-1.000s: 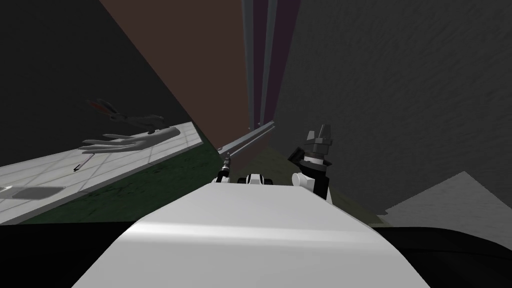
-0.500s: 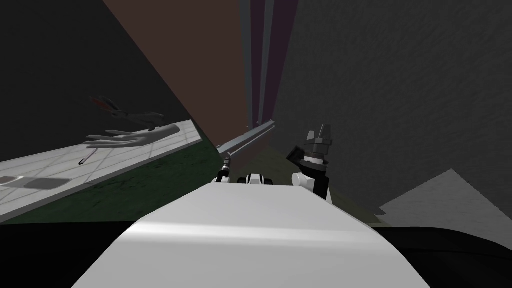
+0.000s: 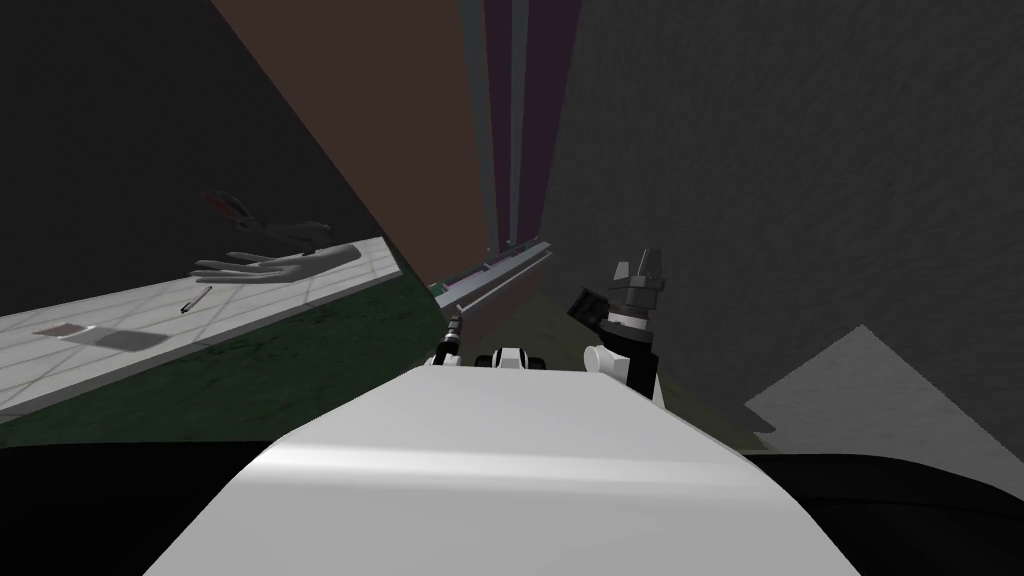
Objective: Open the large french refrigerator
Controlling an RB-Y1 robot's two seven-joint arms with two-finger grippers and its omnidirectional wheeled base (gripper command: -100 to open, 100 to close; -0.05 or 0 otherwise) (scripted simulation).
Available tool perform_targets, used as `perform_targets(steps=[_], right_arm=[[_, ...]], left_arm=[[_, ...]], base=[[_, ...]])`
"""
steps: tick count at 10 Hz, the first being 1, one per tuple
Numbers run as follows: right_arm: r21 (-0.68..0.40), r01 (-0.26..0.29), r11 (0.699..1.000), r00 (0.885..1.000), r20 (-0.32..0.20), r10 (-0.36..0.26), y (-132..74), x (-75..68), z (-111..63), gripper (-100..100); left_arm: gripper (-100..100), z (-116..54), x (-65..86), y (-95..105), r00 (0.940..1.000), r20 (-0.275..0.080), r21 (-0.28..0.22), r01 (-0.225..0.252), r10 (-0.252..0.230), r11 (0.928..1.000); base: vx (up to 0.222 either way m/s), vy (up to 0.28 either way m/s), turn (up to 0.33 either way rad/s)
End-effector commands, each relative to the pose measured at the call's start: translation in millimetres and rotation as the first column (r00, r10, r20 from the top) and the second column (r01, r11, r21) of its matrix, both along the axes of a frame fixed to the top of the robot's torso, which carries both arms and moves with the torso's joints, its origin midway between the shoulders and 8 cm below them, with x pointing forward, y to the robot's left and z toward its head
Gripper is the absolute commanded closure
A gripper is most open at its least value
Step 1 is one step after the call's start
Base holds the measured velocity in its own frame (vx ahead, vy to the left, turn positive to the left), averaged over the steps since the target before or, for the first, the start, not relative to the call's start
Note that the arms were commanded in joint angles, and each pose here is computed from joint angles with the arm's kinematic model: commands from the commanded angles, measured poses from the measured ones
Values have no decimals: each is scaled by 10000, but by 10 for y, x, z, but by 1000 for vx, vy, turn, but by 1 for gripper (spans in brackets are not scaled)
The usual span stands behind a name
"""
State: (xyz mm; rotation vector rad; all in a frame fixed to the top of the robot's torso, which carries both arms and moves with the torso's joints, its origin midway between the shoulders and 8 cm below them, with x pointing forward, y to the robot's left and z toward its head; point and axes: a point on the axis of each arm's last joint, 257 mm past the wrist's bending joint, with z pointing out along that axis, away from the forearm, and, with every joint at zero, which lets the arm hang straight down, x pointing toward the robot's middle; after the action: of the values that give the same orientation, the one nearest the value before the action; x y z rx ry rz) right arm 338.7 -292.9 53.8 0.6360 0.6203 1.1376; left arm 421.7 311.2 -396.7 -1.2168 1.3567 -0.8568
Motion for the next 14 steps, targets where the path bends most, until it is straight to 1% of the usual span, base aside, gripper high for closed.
perform_targets(steps=[1,2,7,8,14], right_arm=[[1,0,10000,10000,0,0,0,0,0,0],[1,-1,10000,10000,1,1,0,0,0,0],[1,0,10000,10000,0,0,0,0,0,0],[1,-1,10000,10000,1,1,0,0,0,0],[-3,2,10000,10000,-2,-2,-1,0,0,0]], left_arm=[[100,35,-10,-75,9999,93,-16,62,-62,10000],[100,3,-19,-39,10000,25,4,15,-15,10000],[100,34,-60,-177,9999,89,-15,123,-123,9999],[-100,125,32,-114,10000,70,18,66,-66,10000],[-100,452,285,-63,10000,67,13,30,-31,10000]], base=[[-150,-153,13],[-79,-69,6],[-119,-125,10],[-107,-69,4],[-35,8,-4]])
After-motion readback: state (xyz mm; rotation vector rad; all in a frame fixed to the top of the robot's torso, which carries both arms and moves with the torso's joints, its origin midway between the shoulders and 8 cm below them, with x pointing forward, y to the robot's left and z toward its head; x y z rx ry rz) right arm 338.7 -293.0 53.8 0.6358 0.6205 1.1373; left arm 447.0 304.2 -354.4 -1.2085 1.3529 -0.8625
